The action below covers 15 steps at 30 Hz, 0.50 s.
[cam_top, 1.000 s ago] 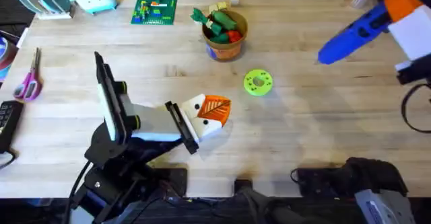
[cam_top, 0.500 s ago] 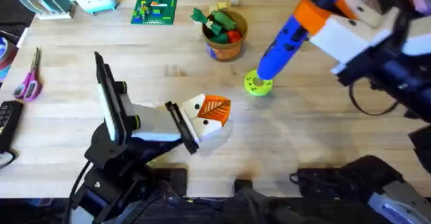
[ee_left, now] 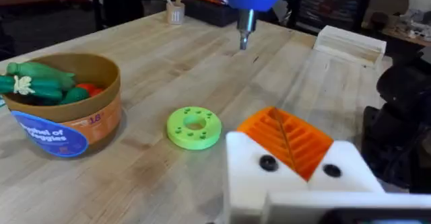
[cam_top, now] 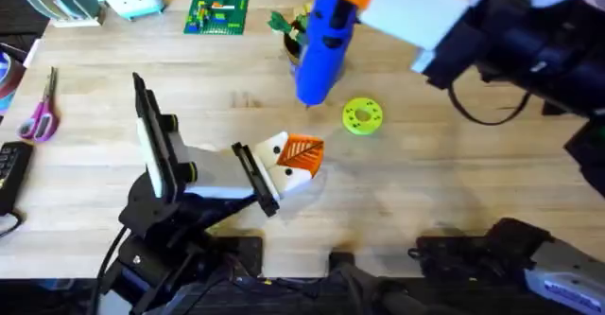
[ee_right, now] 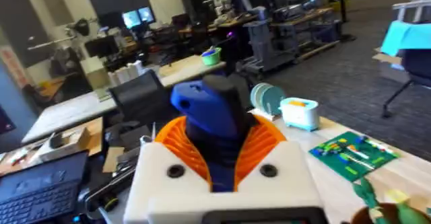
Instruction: Pick up the gripper from the table and insert it into the empty holder that is missing its gripper. Then pick up a screw, insert it into the mounting hole, and use the screwdriver to tighten it. Finally, clean up the table by picking up the vegetable and placing it into the bucket.
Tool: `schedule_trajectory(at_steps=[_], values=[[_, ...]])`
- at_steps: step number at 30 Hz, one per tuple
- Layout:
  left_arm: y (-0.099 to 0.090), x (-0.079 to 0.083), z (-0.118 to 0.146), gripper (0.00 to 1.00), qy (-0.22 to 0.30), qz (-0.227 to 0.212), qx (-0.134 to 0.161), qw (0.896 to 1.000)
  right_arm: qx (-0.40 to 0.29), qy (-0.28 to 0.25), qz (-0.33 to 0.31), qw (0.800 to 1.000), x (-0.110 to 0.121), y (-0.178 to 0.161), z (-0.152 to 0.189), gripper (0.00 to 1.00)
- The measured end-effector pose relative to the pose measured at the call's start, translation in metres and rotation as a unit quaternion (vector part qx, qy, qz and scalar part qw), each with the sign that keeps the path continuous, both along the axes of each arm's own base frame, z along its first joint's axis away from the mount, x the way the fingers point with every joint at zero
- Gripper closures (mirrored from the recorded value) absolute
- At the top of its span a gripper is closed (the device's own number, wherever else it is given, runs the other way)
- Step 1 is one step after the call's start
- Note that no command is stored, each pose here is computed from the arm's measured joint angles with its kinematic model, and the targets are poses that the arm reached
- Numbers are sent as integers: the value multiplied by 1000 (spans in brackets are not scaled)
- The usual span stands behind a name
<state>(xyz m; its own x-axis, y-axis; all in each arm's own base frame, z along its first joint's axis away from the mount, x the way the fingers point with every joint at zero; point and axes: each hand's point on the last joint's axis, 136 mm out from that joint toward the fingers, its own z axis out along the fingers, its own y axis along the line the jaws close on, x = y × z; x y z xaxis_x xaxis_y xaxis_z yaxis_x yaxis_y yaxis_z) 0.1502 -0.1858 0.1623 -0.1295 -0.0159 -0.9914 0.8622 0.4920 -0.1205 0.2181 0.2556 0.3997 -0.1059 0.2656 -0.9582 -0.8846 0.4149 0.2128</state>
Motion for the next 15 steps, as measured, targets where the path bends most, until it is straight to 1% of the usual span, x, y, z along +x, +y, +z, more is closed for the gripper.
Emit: schedule_trajectory(at_steps=[8, 10, 15], values=[[0, 0, 0, 988, 0, 0, 0, 1000, -22, 24, 68, 997, -18, 46, -14, 887], [0, 0, 0, 988, 0, 0, 0, 1000, -26, 27, 80, 996, -23, 53, -17, 888], [0, 0, 0, 988, 0, 0, 0, 1000, -33, 19, 81, 996, -24, 56, -19, 890]])
